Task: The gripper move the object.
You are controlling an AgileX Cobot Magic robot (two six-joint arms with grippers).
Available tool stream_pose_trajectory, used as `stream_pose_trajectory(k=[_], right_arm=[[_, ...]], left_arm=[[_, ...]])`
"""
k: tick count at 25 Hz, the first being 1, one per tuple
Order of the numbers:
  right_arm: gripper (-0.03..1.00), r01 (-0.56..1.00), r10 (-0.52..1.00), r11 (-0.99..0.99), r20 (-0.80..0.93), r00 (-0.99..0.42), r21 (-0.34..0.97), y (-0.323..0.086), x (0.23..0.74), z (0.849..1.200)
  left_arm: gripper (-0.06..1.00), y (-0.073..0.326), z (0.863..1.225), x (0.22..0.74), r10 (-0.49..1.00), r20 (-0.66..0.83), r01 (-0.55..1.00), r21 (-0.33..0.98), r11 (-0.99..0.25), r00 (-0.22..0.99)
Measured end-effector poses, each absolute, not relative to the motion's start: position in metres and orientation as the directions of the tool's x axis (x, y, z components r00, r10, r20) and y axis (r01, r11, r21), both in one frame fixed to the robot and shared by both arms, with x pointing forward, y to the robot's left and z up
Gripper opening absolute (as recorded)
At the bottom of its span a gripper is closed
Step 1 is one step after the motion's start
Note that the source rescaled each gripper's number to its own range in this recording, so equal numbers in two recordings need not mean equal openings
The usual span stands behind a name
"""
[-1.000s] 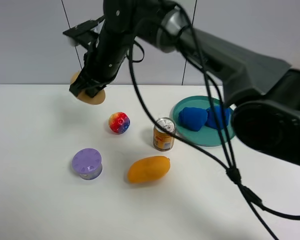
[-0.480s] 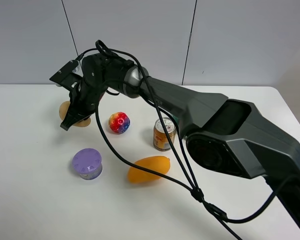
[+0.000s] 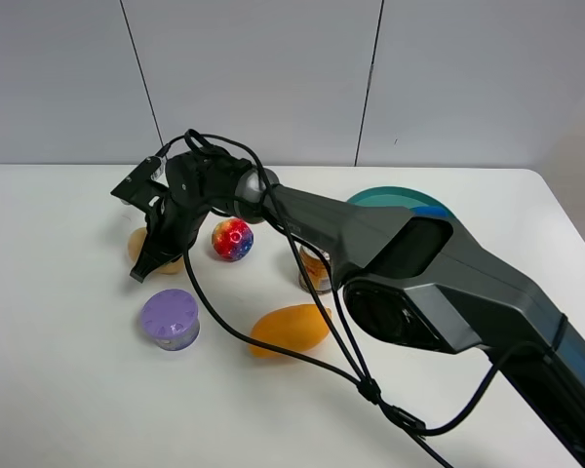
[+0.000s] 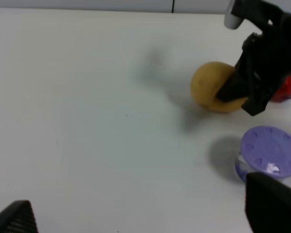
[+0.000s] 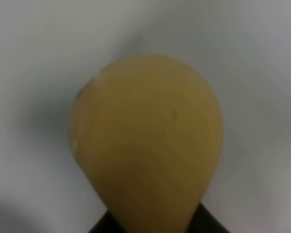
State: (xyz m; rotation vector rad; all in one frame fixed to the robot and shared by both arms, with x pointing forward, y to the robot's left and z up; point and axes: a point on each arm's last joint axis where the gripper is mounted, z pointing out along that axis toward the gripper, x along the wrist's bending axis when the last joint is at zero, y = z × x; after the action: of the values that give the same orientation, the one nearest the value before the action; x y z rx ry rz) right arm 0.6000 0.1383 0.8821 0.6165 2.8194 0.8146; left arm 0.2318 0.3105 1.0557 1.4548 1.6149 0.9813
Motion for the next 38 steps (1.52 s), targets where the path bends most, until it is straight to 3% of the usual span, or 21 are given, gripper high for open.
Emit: stream_pose_trajectory(k=[4,6,9,10,12,14,19,24,29,33,38], right_arm=[[0.01,0.346,0.424,0.769,-0.023,-0.905,0.538,0.139,0.600,0.879],[0.08,0.346,0.424,0.769,-0.023,-0.905,0.538,0.139,0.600,0.879],[0.37,0.348,0.423,0.771,-0.021,-0.906,0.534,0.138,0.600,0.879],[0.56,0.350,0.424,0.772,-0.019,-0.906,0.531,0.138,0.600,0.879],[0.80,0.358,0.430,0.769,-0.014,-0.903,0.530,0.138,0.600,0.880],[0.94,0.380,0.447,0.760,0.000,-0.894,0.527,0.137,0.598,0.889],[1.00,0.377,0.480,0.692,-0.003,-0.877,0.616,0.131,0.594,0.969],[1.00,0.319,0.533,0.533,-0.018,-0.846,0.784,0.104,0.573,1.104],[1.00,0.185,0.655,0.412,-0.148,-0.741,0.892,0.039,0.538,1.230],[1.00,0.118,0.752,0.392,-0.244,-0.613,0.912,-0.022,0.506,1.296],[1.00,0.101,0.812,0.390,-0.289,-0.507,0.915,-0.088,0.464,1.345]], left_arm=[[1.00,0.310,1.056,0.232,0.996,-0.031,0.431,0.900,0.065,-0.084],[1.00,0.310,1.056,0.232,0.996,-0.031,0.431,0.900,0.065,-0.084],[1.00,0.310,1.056,0.232,0.996,-0.031,0.431,0.900,0.064,-0.084],[1.00,0.310,1.056,0.232,0.996,-0.031,0.431,0.900,0.064,-0.084],[1.00,0.310,1.056,0.232,0.996,-0.031,0.431,0.900,0.064,-0.084],[1.00,0.310,1.056,0.232,0.996,-0.031,0.431,0.900,0.064,-0.084],[1.00,0.310,1.056,0.232,0.996,-0.031,0.431,0.900,0.064,-0.084],[1.00,0.310,1.056,0.232,0.996,-0.031,0.431,0.900,0.064,-0.084],[1.00,0.310,1.056,0.232,0.996,-0.031,0.431,0.900,0.064,-0.084],[1.00,0.310,1.056,0.232,0.996,-0.031,0.431,0.900,0.064,-0.084],[1.00,0.310,1.056,0.232,0.996,-0.031,0.431,0.900,0.064,-0.084]])
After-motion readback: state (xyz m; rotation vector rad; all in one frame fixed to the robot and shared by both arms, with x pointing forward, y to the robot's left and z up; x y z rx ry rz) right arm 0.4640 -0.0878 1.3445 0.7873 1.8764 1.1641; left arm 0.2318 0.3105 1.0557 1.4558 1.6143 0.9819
